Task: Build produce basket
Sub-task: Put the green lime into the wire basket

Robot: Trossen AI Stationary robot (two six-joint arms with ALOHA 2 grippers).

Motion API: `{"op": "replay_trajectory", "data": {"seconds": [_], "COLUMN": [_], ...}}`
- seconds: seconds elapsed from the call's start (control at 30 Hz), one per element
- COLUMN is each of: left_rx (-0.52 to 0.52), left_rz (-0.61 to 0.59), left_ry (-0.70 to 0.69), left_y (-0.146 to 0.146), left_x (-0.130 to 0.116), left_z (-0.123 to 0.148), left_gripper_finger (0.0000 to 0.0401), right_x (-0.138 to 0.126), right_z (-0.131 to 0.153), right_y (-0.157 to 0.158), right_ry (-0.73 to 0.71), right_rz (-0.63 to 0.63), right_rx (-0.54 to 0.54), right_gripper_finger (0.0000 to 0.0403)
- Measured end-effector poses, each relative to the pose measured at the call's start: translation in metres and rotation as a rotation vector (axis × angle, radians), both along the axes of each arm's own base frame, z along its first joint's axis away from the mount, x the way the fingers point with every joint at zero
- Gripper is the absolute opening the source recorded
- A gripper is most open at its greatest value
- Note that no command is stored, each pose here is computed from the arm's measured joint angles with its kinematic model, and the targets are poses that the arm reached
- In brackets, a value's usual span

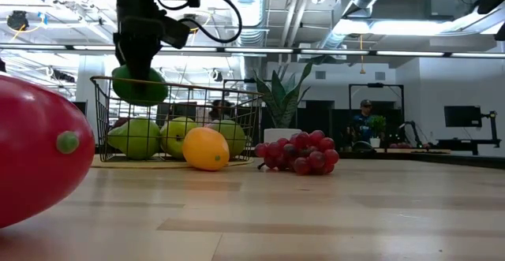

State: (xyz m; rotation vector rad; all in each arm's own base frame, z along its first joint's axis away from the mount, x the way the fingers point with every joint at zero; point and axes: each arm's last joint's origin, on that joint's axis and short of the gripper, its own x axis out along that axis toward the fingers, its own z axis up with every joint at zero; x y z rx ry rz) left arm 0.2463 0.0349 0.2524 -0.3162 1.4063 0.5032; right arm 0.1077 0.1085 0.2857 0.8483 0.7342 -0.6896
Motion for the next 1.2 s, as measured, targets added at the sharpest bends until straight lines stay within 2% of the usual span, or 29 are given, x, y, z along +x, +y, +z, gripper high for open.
{"op": "replay_trajectory", "data": {"seconds": [0.37,0.53,0.83,1.2], "left_rx": [0.005,-0.006,-0.023,-0.025], "left_rz": [-0.048,-0.053,-0.047,-0.047], "left_ry": [0.007,0.015,0.008,0.005], "left_y": [0.0,-0.0004,-0.0008,-0.0008], "left_x": [0.0,-0.0008,-0.0005,-0.0002], "left_z": [-0.0006,-0.0007,-0.0007,-0.0004], "left_gripper_finger": [0.0298,0.0315,0.032,0.037], "right_x": [0.0,0.0,0.0,0.0], "right_z": [0.0,0.0,0.0,0.0], "right_y": [0.0,0.0,0.0,0.0], "right_ry": [0.0,-0.001,-0.001,0.0], "right_rz": [-0.002,-0.002,-0.001,0.0], "right_rx": [0.001,0.001,0.001,0.0], "right_gripper_finger": [0.0273,0.0273,0.0273,0.0273]}}
